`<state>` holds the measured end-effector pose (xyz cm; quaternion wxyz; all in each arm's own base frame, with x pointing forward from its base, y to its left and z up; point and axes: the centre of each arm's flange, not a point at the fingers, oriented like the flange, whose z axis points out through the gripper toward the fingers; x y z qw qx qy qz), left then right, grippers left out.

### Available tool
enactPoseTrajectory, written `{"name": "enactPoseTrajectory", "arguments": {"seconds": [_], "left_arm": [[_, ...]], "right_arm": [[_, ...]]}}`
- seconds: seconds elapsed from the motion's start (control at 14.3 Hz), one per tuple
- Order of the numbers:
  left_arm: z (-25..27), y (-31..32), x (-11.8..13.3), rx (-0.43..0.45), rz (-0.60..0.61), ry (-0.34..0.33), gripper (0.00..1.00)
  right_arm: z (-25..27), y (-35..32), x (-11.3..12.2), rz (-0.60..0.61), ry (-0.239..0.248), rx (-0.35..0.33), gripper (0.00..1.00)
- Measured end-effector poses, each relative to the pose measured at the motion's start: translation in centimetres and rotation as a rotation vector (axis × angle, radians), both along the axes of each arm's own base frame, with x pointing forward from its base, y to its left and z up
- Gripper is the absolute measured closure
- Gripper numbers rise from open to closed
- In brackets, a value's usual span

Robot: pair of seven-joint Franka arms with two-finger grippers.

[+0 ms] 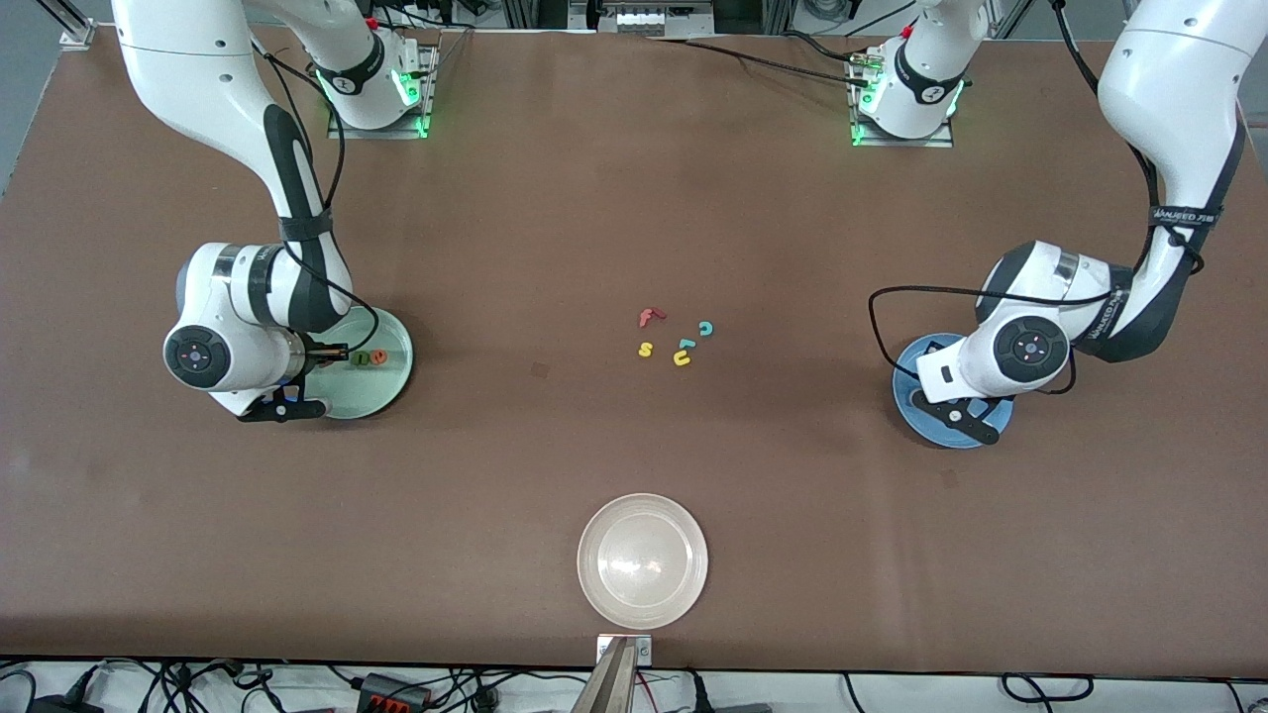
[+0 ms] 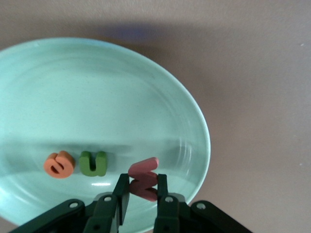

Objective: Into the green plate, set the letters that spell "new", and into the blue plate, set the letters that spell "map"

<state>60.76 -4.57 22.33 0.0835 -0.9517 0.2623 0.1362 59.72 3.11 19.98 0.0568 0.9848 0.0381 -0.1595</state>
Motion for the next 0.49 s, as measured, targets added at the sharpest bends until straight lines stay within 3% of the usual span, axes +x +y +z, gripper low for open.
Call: {"name": "enactPoseTrajectory", "arguments": {"seconds": [0.14,0.21,0.35,0.49], "left_arm": [[-0.3,-0.2,0.0,-0.007,-0.002,0.002,0.32],[-0.1,-0.5,0.1,-0.009,-0.006,-0.003,0.23],[0.8,-0.9,0.7,-0.013,-0.01,-0.023,0.04],[3.0,-1.3,1.5,-0.007,-0.011,-0.049,0.0]], "right_arm": [[-0.5,0.0,-0.1,-0.003,-0.001,-0.001,0.73],[-0.6,0.0,-0.1,-0.014,-0.005,0.007,0.67],[-0.3,0.2,0.2,-0.033,-0.016,0.026,0.47],[1.6,0.6,1.3,-0.03,-0.048,0.038,0.26]]}}
